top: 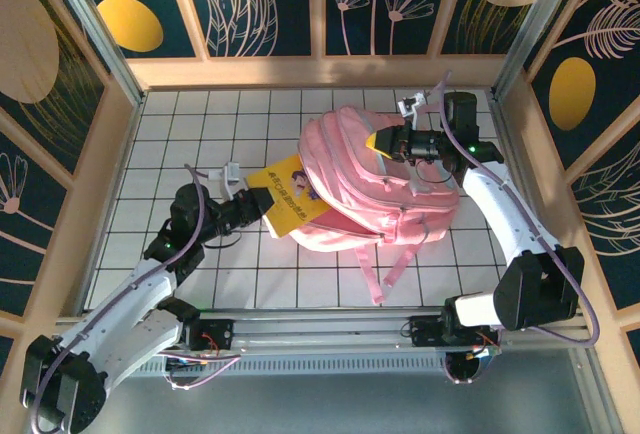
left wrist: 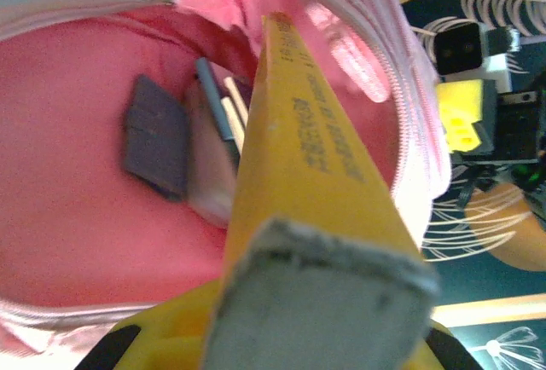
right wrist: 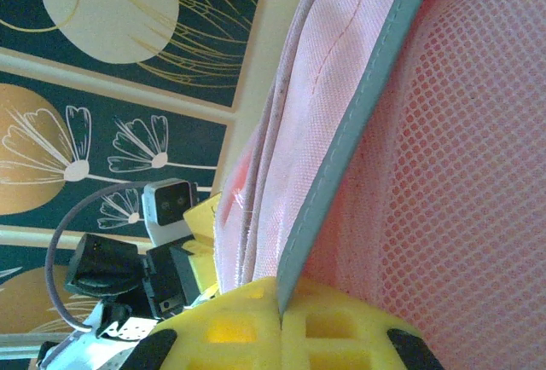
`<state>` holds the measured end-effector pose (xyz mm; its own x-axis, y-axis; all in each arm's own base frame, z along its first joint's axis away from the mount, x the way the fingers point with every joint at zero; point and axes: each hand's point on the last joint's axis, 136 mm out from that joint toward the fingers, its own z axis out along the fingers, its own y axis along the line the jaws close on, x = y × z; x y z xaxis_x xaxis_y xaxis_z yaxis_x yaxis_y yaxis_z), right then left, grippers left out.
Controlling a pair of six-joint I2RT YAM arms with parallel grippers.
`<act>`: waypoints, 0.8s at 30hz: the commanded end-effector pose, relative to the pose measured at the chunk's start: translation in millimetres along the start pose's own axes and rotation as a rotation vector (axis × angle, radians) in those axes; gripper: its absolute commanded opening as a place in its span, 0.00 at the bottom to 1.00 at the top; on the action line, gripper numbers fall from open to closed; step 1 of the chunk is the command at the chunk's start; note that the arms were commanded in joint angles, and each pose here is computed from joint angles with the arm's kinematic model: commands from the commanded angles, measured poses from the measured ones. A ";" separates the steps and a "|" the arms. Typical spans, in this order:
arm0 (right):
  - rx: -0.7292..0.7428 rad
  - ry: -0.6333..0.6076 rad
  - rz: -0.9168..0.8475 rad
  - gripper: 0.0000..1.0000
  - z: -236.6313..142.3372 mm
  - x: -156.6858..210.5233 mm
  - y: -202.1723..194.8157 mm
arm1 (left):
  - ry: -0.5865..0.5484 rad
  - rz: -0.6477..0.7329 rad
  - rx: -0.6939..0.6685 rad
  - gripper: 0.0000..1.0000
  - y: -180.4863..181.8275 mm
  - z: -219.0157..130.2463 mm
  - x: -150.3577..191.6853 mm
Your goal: Pack the student bag
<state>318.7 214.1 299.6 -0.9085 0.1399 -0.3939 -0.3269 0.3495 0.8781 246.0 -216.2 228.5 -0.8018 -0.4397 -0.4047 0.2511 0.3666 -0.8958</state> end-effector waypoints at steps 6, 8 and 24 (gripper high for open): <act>-0.169 -0.012 -0.158 0.00 -13.8 -12.4 61.4 | 0.036 -0.035 0.207 0.00 -32.4 9.8 -3.5; -0.176 -0.008 -0.158 0.00 -13.5 -11.9 62.8 | 0.046 -0.051 0.220 0.00 -31.3 14.2 -4.2; -0.200 0.016 -0.168 0.00 -9.5 -6.5 69.9 | 0.128 -0.103 0.371 0.00 -47.8 56.9 -22.4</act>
<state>315.3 220.6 313.3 -0.9146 0.1317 -0.3822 -0.3338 0.2875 0.8977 282.2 -266.2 201.9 -0.9210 -0.3556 -0.1593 0.1195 0.1315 -0.9841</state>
